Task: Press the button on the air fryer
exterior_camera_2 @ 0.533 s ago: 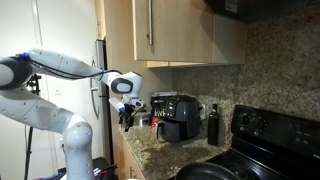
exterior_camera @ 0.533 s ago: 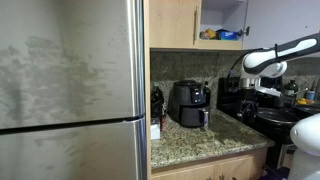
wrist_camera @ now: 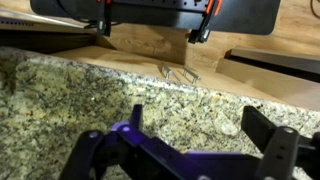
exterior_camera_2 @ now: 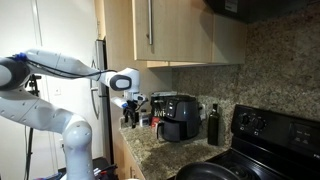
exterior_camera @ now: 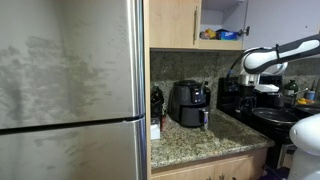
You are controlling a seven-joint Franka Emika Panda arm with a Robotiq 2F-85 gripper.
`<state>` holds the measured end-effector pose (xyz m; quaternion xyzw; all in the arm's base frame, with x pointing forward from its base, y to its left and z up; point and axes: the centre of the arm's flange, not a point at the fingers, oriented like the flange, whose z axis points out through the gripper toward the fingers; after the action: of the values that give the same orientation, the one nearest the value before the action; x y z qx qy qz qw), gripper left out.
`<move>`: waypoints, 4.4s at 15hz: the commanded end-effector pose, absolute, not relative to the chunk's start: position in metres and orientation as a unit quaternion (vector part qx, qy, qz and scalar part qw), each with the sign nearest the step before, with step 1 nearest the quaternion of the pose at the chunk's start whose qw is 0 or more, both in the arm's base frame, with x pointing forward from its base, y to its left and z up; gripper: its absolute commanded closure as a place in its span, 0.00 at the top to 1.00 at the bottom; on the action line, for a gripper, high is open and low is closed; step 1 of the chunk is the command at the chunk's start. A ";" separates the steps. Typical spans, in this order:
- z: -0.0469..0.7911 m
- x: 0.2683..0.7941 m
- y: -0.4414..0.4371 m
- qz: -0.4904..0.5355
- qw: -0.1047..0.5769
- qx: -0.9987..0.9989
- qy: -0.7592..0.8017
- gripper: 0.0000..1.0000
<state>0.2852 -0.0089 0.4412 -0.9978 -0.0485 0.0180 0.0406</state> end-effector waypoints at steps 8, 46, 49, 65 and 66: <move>0.452 0.321 -0.007 -0.108 0.033 -0.993 -0.039 1.00; 0.397 0.473 0.072 -0.344 0.067 -0.933 0.079 1.00; 0.392 0.488 0.070 -0.351 0.070 -0.930 0.089 1.00; 0.396 0.494 0.091 -0.364 0.092 -0.924 0.074 1.00; 0.397 0.495 0.088 -0.367 0.093 -0.922 0.082 1.00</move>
<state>0.4913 0.0929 0.3960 -0.9267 0.0627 -0.3590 0.0922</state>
